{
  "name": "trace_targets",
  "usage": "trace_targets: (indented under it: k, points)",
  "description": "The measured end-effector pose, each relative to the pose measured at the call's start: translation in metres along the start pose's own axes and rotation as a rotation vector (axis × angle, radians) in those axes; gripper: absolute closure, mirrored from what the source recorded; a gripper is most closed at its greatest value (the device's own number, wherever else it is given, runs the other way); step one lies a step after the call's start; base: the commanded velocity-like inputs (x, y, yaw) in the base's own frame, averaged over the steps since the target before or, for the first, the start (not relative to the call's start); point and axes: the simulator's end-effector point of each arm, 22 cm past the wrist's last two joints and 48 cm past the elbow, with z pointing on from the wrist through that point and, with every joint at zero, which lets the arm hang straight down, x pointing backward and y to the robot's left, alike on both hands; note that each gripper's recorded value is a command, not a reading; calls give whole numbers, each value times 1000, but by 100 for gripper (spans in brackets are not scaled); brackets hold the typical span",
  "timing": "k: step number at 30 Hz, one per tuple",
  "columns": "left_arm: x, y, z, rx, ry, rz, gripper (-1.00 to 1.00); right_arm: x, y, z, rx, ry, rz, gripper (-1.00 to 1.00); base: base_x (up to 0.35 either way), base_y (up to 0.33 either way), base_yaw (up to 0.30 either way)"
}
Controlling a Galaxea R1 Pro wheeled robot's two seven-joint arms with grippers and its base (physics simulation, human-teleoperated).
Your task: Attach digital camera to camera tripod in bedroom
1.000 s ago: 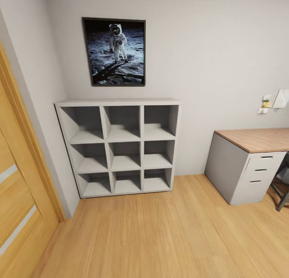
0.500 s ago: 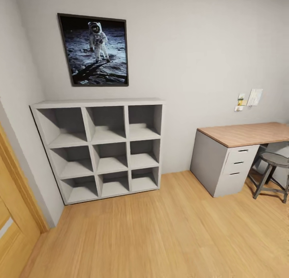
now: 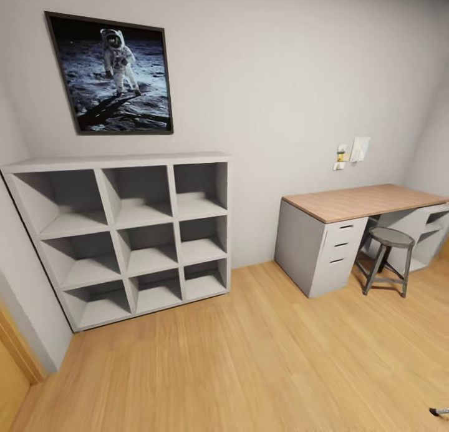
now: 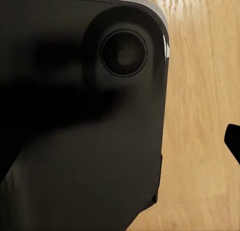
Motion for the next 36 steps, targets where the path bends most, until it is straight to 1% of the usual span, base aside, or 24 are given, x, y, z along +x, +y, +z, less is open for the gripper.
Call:
trace_targets:
  k: [7, 12, 36]
  points:
    - [0, 1, 0, -2, -1, -33, -100, 0, 1, 0, -1, 0, -1, -100, 0, 0, -235]
    - [0, 1, 0, -2, -1, -35, -100, 0, 1, 0, -1, 0, -1, -100, 0, 0, -113]
    - [0, 1, 0, -3, 0, -36, -100, 0, 0, 0, -2, 0, -8, -100, 0, 0, -10]
